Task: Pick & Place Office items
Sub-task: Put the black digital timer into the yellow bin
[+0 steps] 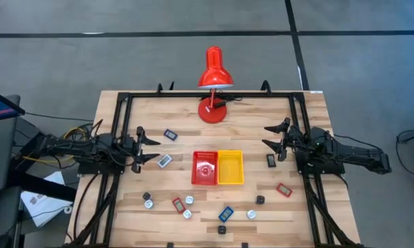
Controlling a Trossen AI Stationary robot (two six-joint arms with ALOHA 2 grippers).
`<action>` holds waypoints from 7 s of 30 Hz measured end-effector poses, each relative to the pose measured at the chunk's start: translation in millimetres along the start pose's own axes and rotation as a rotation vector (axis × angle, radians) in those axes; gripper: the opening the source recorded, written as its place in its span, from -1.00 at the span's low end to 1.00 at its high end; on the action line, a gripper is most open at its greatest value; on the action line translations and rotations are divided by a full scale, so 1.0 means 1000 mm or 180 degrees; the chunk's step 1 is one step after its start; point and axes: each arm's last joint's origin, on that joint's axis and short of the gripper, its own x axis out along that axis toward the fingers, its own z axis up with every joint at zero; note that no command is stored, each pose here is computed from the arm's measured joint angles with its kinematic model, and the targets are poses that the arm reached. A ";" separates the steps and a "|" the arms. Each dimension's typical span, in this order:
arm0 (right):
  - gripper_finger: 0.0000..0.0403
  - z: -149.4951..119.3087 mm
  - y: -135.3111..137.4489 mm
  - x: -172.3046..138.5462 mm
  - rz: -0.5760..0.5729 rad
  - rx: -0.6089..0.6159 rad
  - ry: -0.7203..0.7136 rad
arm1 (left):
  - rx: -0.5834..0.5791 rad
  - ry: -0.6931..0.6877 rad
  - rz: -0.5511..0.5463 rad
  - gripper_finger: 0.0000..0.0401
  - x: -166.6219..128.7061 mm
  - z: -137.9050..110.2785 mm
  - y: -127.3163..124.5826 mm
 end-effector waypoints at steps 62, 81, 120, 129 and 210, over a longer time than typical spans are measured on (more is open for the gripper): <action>0.37 0.000 0.000 0.000 0.0002 0.0000 0.0003 | 0.0046 0.0369 0.0004 0.04 0.010 -0.011 -0.001; 0.37 0.001 0.000 0.000 0.0024 -0.0004 0.0042 | -0.0424 0.0349 0.0024 0.04 0.010 -0.010 -0.001; 0.47 0.034 0.003 -0.003 -0.0319 0.0626 -0.0307 | -0.0363 0.0349 0.0028 0.04 0.010 -0.010 -0.001; 0.46 0.048 0.005 0.031 -0.1067 0.0998 0.0891 | -0.0362 0.0347 0.0027 0.04 0.010 -0.010 -0.001; 0.37 -0.042 0.051 0.082 -0.2941 0.1991 0.4376 | -0.0427 -0.0151 -0.0009 0.04 0.010 0.005 -0.001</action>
